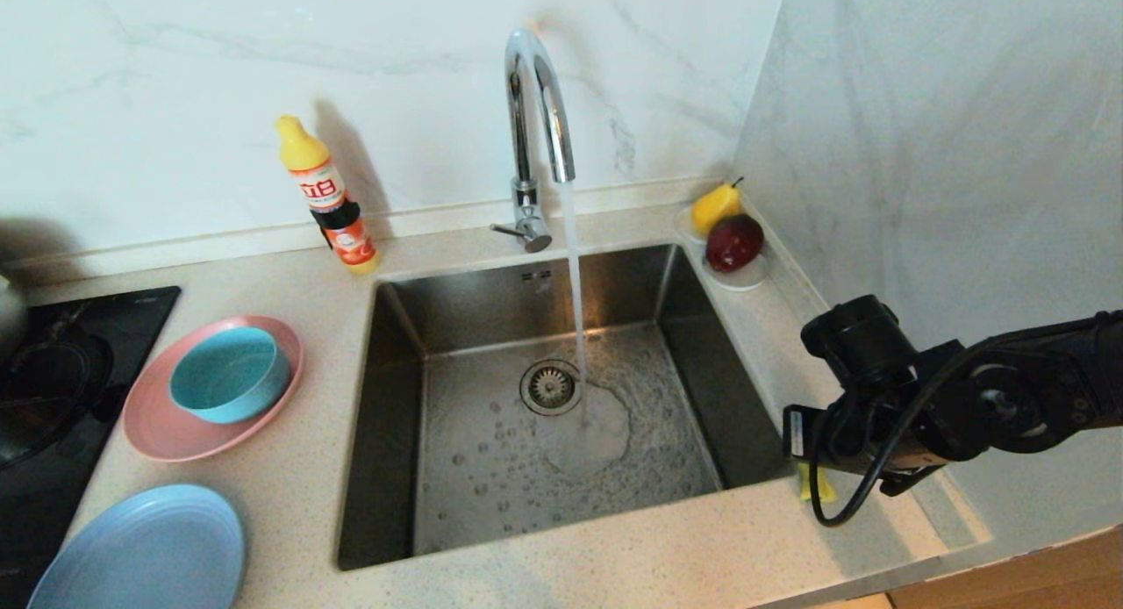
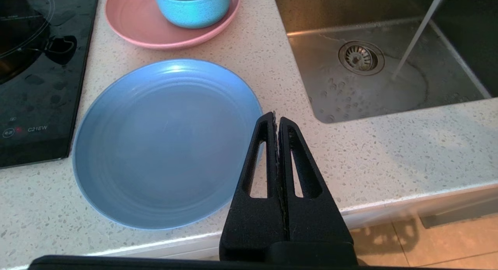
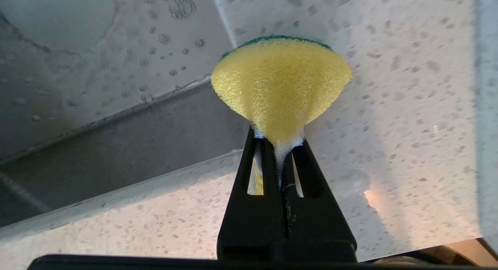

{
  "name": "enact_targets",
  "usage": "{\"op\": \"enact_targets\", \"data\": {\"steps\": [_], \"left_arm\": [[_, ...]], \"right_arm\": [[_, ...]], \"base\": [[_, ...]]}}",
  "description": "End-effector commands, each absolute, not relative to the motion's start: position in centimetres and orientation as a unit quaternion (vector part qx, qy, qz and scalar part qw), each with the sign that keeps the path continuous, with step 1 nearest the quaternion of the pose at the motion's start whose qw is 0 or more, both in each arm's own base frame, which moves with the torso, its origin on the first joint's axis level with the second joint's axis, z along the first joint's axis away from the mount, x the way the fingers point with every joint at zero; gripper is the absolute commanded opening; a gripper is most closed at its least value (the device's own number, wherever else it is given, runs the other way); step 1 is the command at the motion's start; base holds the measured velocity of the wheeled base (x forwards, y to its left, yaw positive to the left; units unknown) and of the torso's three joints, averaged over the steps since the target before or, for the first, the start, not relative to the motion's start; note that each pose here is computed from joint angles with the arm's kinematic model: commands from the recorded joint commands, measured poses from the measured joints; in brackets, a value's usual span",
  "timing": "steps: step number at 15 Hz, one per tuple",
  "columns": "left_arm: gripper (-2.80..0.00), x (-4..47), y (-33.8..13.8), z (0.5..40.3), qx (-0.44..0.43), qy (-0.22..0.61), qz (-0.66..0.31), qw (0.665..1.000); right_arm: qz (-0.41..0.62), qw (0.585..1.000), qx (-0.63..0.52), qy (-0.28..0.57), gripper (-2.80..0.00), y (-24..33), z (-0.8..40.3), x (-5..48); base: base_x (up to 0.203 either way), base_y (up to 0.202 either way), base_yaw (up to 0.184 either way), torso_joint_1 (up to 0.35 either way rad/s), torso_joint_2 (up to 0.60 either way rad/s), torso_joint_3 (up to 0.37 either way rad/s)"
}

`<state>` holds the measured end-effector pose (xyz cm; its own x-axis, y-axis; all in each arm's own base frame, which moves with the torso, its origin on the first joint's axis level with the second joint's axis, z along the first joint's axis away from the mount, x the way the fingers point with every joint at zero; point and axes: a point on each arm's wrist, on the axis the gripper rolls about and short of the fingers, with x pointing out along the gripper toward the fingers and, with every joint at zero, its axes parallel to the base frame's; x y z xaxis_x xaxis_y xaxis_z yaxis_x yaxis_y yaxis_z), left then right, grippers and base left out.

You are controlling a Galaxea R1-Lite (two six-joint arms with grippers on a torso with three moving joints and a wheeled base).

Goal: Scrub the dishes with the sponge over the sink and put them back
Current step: Pick up a bowl and the sponge

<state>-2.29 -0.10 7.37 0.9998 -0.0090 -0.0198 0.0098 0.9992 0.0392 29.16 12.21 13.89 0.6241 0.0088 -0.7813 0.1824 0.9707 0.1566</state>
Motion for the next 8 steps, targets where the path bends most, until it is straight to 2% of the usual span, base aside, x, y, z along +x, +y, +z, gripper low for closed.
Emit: {"op": "enact_targets", "data": {"steps": [1, 8], "left_arm": [[-2.80, -2.28, -0.10, 7.37, 0.020, 0.011, -0.005, 1.000], [-2.80, -2.28, -0.10, 7.37, 0.020, 0.011, -0.005, 1.000]], "right_arm": [[-0.052, 0.897, 0.113, 0.424, -2.80, 12.06, 14.27, 29.25], [-0.055, 0.899, 0.104, 0.421, -2.80, 11.47, 14.30, 29.68]], "base": [[0.000, 0.000, 0.000, 0.000, 0.00, 0.000], [0.000, 0.000, 0.000, 0.000, 0.00, 0.000]]}}
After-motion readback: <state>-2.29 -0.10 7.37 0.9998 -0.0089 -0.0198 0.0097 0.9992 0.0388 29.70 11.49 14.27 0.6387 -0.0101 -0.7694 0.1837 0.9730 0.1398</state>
